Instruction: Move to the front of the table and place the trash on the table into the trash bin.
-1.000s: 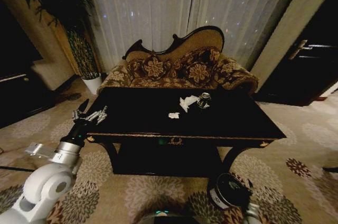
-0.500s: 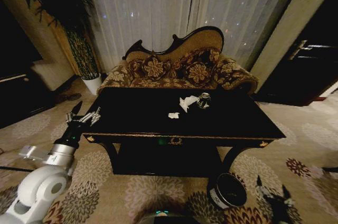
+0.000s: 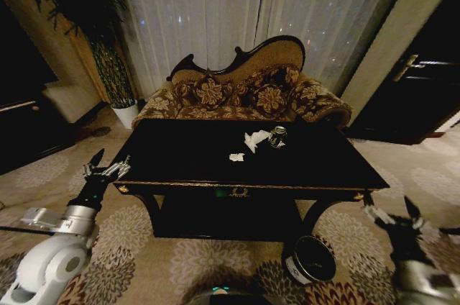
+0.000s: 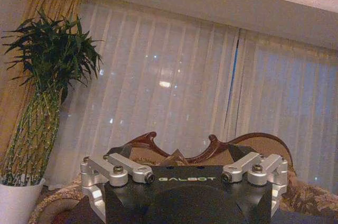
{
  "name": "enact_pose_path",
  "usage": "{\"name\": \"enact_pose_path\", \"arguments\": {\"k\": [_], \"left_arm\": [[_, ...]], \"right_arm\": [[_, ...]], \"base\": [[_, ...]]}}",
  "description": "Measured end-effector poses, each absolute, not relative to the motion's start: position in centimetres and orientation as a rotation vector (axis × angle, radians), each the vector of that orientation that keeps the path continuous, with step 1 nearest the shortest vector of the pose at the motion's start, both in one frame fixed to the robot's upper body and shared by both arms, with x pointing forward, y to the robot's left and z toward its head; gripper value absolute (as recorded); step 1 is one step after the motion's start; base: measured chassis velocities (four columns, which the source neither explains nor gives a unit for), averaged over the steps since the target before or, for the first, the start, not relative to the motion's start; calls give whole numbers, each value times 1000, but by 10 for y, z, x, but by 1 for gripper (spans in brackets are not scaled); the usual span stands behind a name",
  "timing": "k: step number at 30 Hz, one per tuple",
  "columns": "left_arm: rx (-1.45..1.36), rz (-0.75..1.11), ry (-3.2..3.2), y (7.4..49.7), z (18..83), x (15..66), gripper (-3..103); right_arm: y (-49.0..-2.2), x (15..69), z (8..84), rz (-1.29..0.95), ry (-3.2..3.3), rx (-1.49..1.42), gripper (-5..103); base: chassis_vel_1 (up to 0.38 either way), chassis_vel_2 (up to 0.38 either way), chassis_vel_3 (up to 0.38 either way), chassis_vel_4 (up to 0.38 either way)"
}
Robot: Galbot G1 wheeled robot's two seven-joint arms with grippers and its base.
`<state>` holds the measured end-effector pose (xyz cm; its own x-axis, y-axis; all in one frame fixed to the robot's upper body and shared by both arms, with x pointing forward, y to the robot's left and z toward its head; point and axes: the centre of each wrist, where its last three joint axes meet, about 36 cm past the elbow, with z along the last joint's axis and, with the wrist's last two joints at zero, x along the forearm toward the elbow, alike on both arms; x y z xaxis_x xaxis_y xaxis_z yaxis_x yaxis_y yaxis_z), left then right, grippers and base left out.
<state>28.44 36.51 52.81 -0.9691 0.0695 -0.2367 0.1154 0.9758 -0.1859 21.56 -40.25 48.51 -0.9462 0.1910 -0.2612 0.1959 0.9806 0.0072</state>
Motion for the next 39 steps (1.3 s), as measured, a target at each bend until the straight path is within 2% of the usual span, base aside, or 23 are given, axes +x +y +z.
{"name": "enact_pose_path", "arguments": {"k": [7,12,23,30,39], "left_arm": [[132,-282,2908,365,528,284,100],[130,-282,2908,365,528,284,100],[130,-281,2908,365,528,284,100],[131,-281,2908,365,528,284,100],[132,-282,2908,365,528,284,100]], "right_arm": [[-376,247,504,-37,2882,135,100],[-354,270,513,-129,2911,12,100],[-363,316,515,-210,2950,-159,100],[-373,383,505,-244,3022,-326,100],[-383,446,500,-235,3053,-370,100]], "base": [[0,0,0,0],[0,0,0,0],[0,0,0,0],[0,0,0,0],[0,0,0,0]]}}
